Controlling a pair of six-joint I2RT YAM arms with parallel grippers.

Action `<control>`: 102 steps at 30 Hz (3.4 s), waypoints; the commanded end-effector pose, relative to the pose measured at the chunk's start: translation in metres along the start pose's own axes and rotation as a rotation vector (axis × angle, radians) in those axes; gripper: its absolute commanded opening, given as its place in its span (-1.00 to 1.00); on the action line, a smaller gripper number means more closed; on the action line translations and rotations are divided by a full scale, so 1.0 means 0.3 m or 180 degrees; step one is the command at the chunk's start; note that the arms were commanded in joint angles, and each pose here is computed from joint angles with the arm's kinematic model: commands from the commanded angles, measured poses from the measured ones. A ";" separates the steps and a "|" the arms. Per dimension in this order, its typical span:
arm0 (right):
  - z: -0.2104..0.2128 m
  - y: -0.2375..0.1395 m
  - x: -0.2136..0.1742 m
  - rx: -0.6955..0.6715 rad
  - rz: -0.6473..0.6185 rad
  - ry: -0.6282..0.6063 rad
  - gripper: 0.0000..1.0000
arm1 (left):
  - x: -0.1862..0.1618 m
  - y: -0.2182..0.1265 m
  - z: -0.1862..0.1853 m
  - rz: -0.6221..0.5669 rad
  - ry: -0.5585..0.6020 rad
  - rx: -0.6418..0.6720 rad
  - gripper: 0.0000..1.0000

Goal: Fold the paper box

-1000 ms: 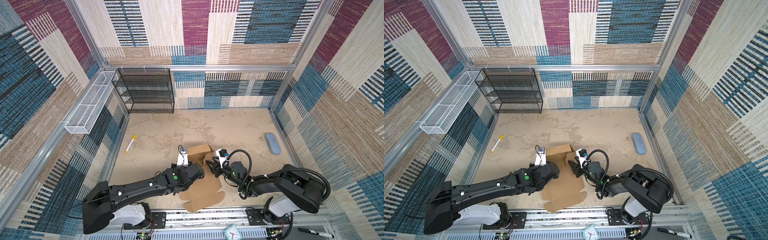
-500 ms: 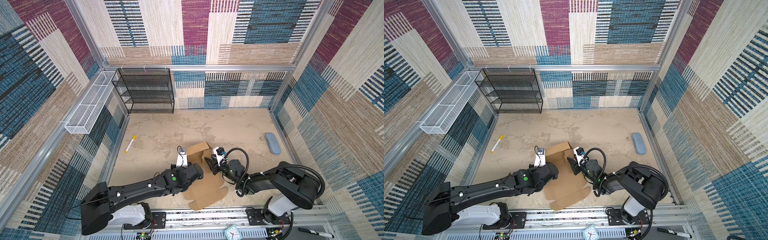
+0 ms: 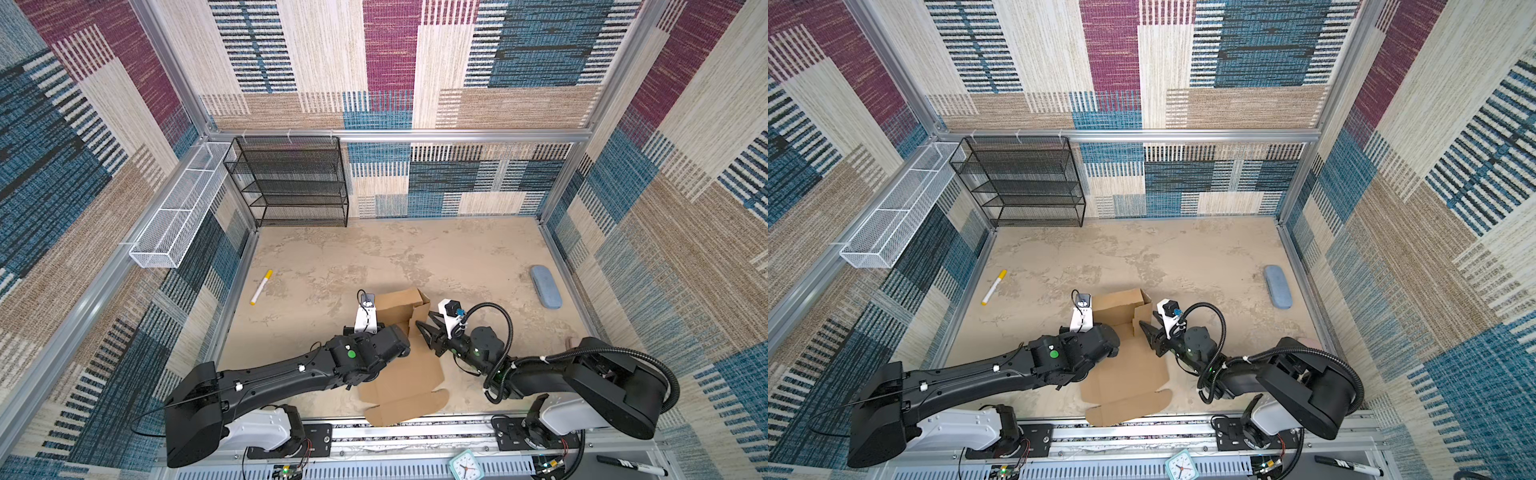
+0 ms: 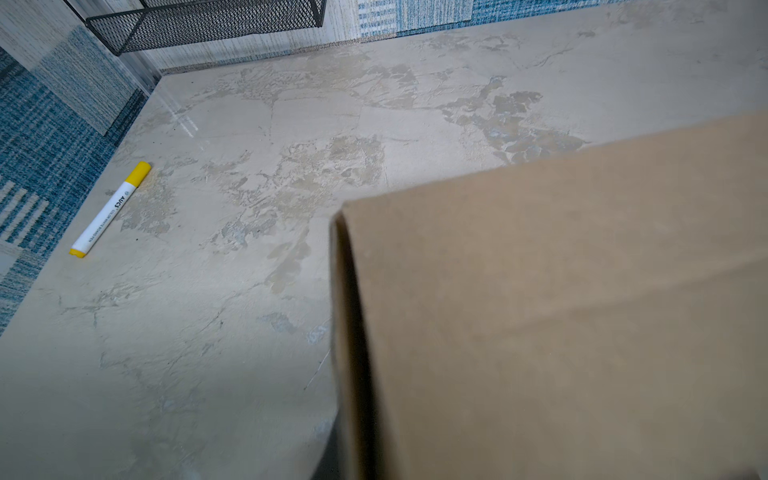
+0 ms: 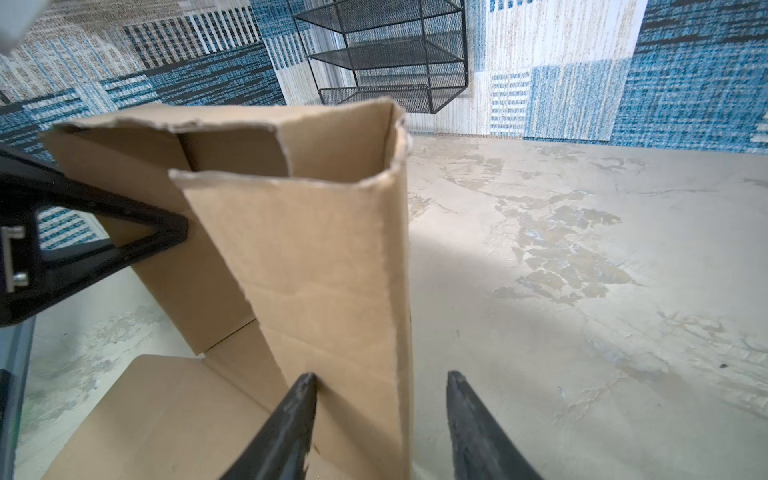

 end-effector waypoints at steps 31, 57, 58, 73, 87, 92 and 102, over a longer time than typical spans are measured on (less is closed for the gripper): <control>0.083 0.011 0.032 0.0623 -0.0044 -0.0023 0.05 | -0.011 -0.002 0.034 -0.0377 0.0127 0.0364 -1.00; -0.162 0.056 0.126 -0.0676 0.0458 0.1018 0.07 | -0.121 0.063 0.038 -0.0346 0.0102 0.0003 -1.00; -0.169 0.085 0.102 -0.0688 0.0607 0.1058 0.07 | -0.128 0.066 0.041 -0.0338 0.0058 -0.0022 -1.00; -0.142 0.104 -0.074 -0.0299 0.1079 0.1290 0.03 | -0.136 0.071 0.100 -0.0163 -0.0460 -0.0160 -1.00; -0.033 0.078 -0.021 0.0087 0.0811 0.0846 0.03 | -0.102 0.055 0.091 -0.0071 -0.0656 -0.0332 -1.00; -0.011 0.059 -0.007 0.0174 0.0755 0.0784 0.03 | -0.099 0.050 0.095 -0.0050 -0.0676 -0.0341 -1.00; 0.054 0.017 -0.037 0.0316 0.0715 0.0555 0.03 | -0.104 0.060 0.077 0.0028 -0.0640 -0.0350 -1.00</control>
Point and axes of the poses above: each gripper's point midway between its finger pads, its own y axis out along the fingers, its own z axis along the line the jaws close on, x = y × z, the point moved 4 cm from there along -y, back along the fingers, and after that the axes turned 10 degrees about y, right-handed, at the moved point
